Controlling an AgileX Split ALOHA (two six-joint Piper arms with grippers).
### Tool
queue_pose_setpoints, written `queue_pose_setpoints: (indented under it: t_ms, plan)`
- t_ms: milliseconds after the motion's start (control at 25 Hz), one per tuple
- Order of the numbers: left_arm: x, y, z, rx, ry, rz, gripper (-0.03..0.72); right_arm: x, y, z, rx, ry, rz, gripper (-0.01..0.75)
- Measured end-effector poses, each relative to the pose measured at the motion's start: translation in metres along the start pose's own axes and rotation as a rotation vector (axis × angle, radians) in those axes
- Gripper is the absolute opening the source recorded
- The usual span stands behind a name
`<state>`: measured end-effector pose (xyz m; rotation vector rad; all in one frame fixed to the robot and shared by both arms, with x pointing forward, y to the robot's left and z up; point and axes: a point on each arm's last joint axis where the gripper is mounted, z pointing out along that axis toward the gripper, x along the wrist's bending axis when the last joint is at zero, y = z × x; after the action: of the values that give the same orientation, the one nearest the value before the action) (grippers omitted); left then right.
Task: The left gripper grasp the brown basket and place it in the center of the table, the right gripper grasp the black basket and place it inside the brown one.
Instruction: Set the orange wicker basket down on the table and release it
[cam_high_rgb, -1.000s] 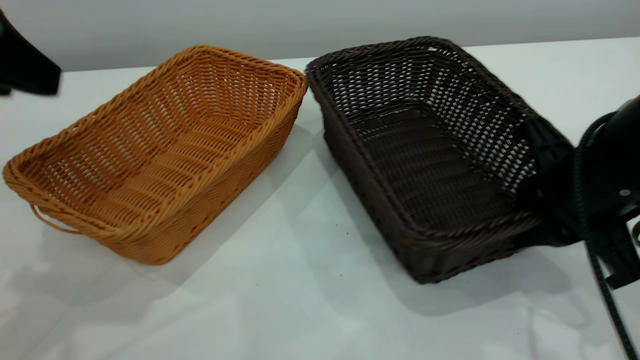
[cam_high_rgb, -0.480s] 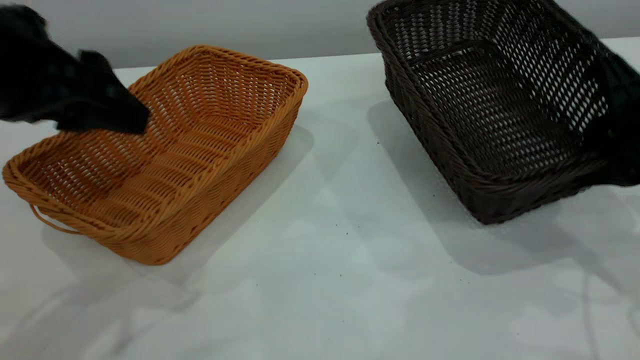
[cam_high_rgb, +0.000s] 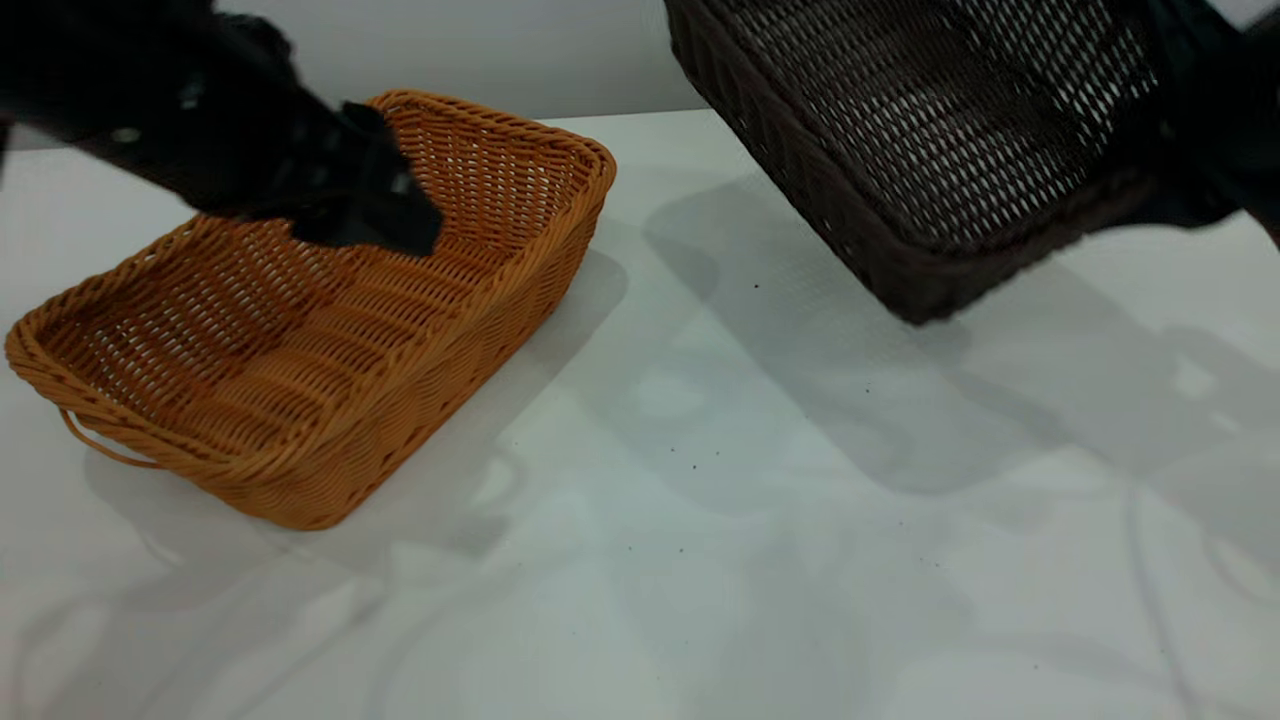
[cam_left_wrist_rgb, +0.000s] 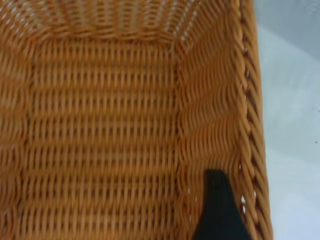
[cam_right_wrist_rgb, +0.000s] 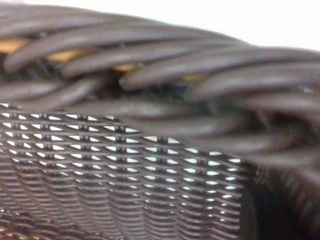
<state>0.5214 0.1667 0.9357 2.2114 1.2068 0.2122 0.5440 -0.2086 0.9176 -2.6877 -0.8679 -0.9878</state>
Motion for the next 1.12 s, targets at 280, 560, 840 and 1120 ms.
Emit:
queue_pose_setpoints:
  t_ms: [280, 560, 840, 1120]
  plan:
    - [0.006, -0.004, 0.027, 0.044, 0.039, 0.002, 0.407, 0.032, 0.01, -0.004, -0.029, 0.082, -0.091, 0.122]
    - [0.001, -0.014, 0.044, 0.101, 0.016, 0.013, 0.407, 0.041, 0.012, -0.006, -0.039, 0.107, -0.107, 0.12]
    - [-0.02, 0.0, 0.049, 0.076, -0.017, 0.106, 0.407, 0.041, 0.012, -0.006, -0.039, 0.103, -0.126, 0.12]
    - [-0.018, -0.002, 0.055, 0.075, 0.012, 0.117, 0.407, 0.04, 0.012, -0.005, -0.034, 0.1, -0.13, 0.12]
